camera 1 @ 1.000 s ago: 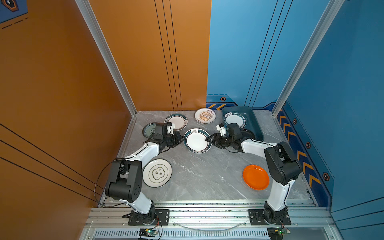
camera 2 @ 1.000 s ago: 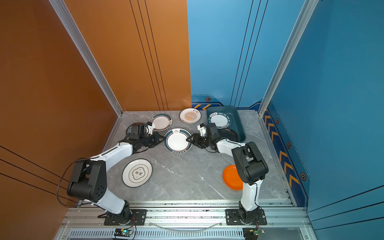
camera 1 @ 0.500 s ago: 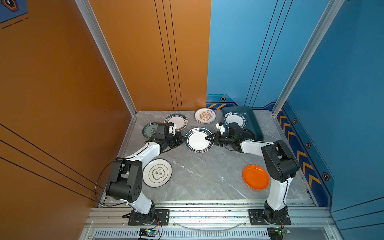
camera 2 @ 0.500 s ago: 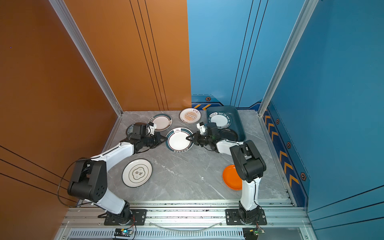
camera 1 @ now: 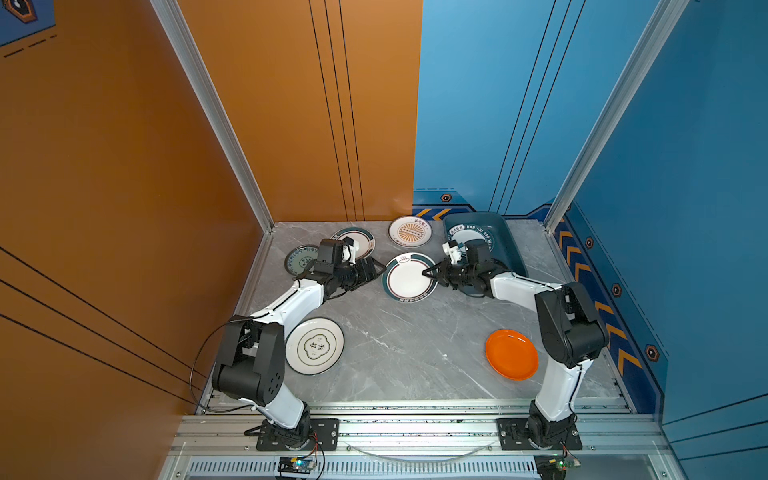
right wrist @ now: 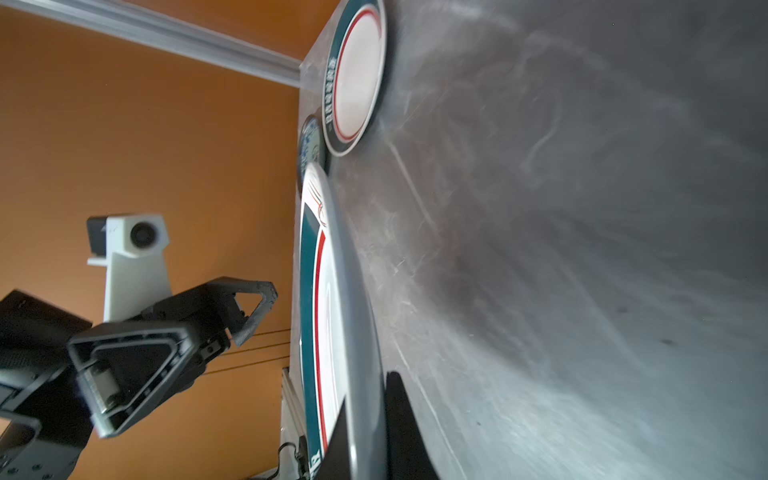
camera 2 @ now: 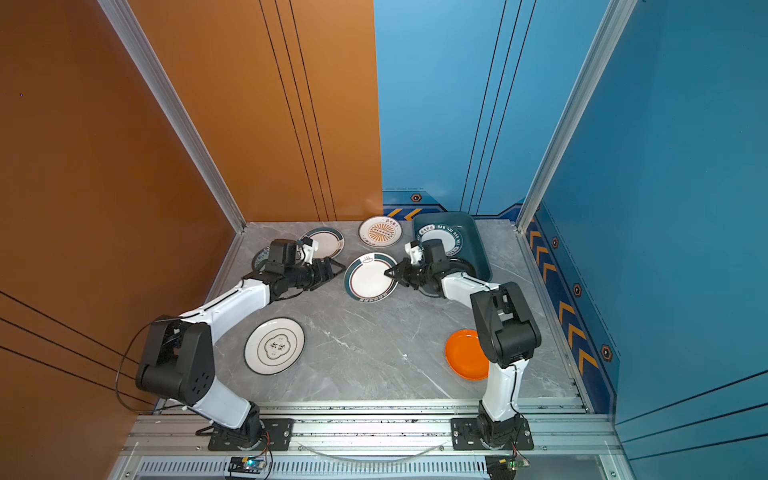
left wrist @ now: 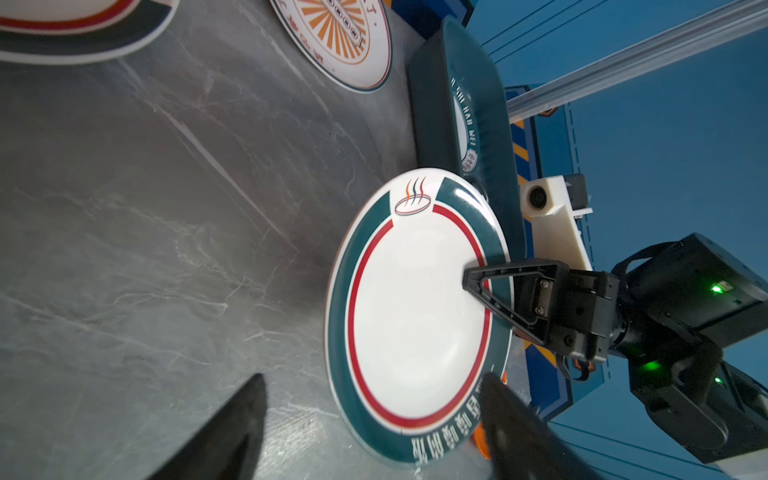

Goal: Place the plates into the plastic bin on the countertop
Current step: 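Carry the red-striped plate with the right gripper into the bin, then release the plate in the bin with right gripper while left gripper reaches toward orange plate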

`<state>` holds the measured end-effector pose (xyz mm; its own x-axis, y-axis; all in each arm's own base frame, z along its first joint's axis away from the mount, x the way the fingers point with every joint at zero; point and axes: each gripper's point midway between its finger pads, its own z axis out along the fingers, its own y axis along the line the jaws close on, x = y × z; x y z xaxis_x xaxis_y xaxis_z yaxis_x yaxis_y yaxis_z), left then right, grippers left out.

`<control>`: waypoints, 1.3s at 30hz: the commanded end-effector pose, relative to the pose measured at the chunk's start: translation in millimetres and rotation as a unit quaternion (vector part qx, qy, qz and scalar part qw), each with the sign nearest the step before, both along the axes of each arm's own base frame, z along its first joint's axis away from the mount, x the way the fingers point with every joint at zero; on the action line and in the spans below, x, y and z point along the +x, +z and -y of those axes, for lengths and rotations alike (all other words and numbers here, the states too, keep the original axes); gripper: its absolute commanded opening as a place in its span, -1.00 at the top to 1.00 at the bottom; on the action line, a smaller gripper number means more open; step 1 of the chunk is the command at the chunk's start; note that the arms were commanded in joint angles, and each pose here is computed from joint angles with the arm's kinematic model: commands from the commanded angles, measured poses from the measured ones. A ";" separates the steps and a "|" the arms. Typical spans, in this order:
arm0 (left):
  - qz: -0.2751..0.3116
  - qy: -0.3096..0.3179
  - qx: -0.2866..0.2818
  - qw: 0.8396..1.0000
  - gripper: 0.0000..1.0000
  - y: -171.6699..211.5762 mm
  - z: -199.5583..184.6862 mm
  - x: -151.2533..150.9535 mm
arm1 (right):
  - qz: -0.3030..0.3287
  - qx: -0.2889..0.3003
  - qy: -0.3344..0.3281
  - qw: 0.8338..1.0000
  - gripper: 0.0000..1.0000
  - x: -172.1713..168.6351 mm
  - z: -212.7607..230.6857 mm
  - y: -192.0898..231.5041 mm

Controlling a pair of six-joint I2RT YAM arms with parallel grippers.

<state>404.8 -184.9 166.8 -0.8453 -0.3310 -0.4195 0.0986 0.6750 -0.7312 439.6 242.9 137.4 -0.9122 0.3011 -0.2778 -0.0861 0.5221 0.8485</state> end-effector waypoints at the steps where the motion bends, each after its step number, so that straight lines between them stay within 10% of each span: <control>1: 0.019 -0.006 0.019 1.000 -0.96 12.6 -4.0 -3.4 | 0.057 -0.061 -0.057 0.995 1.00 29.2 59.9 54.4; 11: 0.032 -0.035 0.032 0.998 -0.96 19.2 11.1 -14.9 | 0.041 -0.175 -0.222 0.958 1.00 106.5 195.8 74.7; 39: 0.020 -0.127 0.063 0.990 -0.96 3.3 67.8 -51.0 | -0.075 -0.249 -0.260 0.930 0.85 165.4 230.8 -61.8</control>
<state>351.3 -251.1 170.2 -0.8820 -0.0707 -0.4659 0.2903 0.6971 -0.6555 612.4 20.7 105.9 -0.6998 0.5781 -0.4196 0.3267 0.7814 0.5317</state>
